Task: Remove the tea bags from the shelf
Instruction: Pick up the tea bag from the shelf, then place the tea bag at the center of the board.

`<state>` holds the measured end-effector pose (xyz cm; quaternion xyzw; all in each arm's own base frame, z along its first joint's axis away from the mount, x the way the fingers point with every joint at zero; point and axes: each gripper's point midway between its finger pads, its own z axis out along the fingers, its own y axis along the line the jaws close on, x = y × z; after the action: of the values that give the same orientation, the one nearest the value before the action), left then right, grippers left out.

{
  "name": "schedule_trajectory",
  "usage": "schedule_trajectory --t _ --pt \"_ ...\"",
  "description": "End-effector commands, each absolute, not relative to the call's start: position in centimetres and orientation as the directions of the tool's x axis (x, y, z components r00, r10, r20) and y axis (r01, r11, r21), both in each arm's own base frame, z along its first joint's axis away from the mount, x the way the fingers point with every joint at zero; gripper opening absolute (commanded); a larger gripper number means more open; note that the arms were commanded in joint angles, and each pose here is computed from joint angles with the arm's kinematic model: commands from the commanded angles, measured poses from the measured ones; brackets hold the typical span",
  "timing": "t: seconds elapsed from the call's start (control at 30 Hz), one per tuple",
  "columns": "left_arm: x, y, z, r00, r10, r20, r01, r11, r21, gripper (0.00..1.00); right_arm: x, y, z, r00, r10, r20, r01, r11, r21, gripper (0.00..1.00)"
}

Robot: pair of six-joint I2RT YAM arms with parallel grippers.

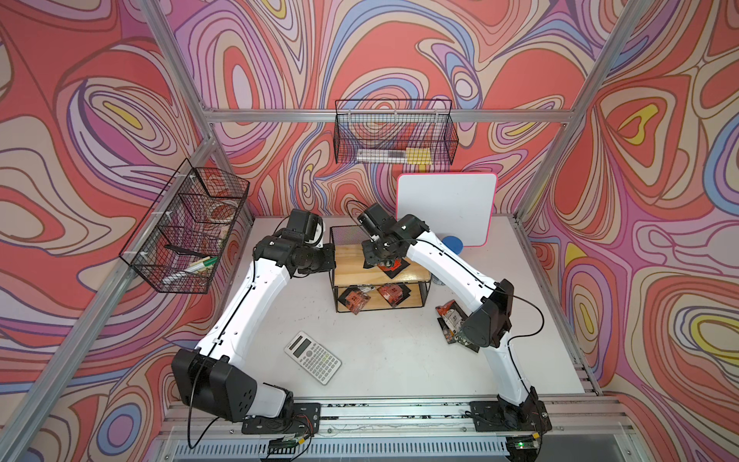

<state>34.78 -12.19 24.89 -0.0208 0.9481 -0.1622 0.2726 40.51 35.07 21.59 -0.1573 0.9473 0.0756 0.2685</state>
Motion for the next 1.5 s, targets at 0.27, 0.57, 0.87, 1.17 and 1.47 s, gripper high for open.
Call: schedule_trajectory --t 0.27,0.57,0.87,1.17,1.47 --pt "34.7 -12.0 25.1 -0.851 -0.124 -0.510 0.049 0.949 -0.311 0.00 39.1 34.7 29.7 -0.740 -0.128 -0.661 -0.344 0.916 0.207 0.08" --pt "34.5 -12.0 25.0 -0.852 -0.123 -0.508 0.048 0.949 -0.311 0.00 38.0 29.0 35.6 -0.606 0.068 -0.793 -0.200 0.951 0.235 0.00" --pt "34.4 -11.9 24.9 -0.853 -0.124 -0.507 0.046 0.950 -0.310 0.00 35.5 14.7 34.0 -0.529 0.328 -0.783 0.258 0.941 0.220 0.00" --pt "34.4 -11.9 24.9 -0.852 -0.123 -0.508 0.045 0.951 -0.306 0.00 31.9 9.6 24.1 -0.635 0.500 -0.590 0.385 0.866 0.319 0.00" --pt "34.5 -11.9 25.1 -0.851 -0.126 -0.510 0.045 0.950 -0.309 0.00 29.5 10.6 15.4 -0.766 0.487 -0.420 0.378 0.870 0.318 0.00"
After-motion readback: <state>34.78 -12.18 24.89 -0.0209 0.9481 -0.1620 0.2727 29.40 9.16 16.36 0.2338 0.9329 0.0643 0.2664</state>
